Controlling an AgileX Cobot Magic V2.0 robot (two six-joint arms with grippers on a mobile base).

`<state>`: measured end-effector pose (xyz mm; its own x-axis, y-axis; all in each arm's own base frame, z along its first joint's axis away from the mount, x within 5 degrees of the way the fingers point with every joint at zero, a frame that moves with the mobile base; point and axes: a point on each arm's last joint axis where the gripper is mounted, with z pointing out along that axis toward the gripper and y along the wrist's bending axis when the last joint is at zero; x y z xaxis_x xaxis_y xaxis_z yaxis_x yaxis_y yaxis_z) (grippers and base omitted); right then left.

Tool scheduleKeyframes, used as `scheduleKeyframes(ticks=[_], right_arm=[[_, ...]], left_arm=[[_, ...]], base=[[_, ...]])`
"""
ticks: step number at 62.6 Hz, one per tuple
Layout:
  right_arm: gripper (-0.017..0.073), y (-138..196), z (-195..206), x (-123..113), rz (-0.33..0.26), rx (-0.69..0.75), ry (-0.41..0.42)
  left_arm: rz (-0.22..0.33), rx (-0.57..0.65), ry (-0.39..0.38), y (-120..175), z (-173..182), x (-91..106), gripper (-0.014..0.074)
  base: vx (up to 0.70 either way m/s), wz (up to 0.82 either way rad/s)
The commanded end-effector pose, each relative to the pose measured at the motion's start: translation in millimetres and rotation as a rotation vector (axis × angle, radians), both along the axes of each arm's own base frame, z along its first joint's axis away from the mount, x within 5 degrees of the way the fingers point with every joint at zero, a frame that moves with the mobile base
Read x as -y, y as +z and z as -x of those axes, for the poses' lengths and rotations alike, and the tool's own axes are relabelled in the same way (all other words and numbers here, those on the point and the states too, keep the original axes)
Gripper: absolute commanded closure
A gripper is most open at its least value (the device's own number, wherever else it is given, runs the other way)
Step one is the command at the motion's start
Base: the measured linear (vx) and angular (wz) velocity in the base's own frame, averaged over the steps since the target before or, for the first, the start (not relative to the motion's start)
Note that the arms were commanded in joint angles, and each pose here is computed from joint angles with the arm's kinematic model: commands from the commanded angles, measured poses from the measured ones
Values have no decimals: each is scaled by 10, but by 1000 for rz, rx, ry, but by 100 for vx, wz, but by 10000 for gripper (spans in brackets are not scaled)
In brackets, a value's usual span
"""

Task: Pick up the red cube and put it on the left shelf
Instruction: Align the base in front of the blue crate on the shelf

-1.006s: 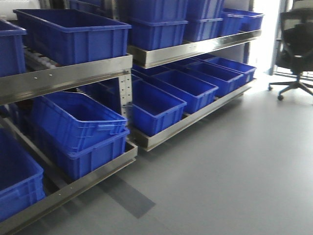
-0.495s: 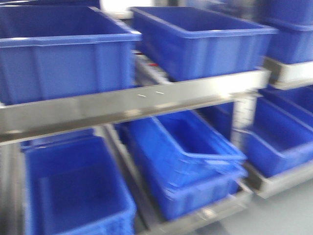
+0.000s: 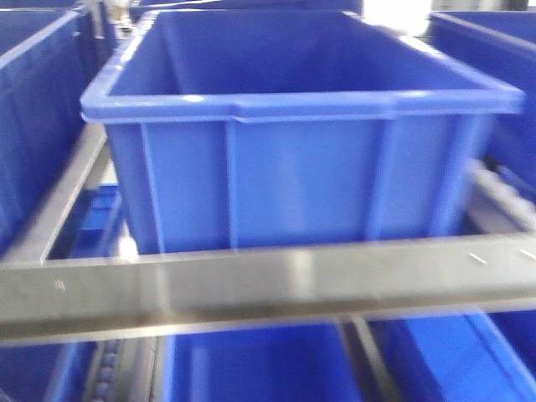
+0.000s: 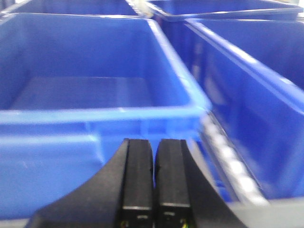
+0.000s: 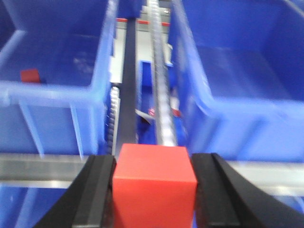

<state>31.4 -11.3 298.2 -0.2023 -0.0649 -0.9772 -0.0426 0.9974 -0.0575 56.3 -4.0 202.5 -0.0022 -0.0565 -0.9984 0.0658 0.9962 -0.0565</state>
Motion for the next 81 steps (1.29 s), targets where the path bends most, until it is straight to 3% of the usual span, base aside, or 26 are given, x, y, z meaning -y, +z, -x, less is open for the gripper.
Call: scheduleKeyframes(ticks=[1, 28, 81], right_arm=[[499, 146, -12, -9, 15, 95, 9], [499, 146, -12, -9, 15, 95, 9], [499, 146, -12, -8, 17, 95, 8]], left_arm=[[14, 77, 8, 8, 2, -8, 492], [14, 77, 8, 8, 2, -8, 492], [14, 77, 8, 8, 2, -8, 492]], base=[[35, 24], [20, 21], [1, 0]])
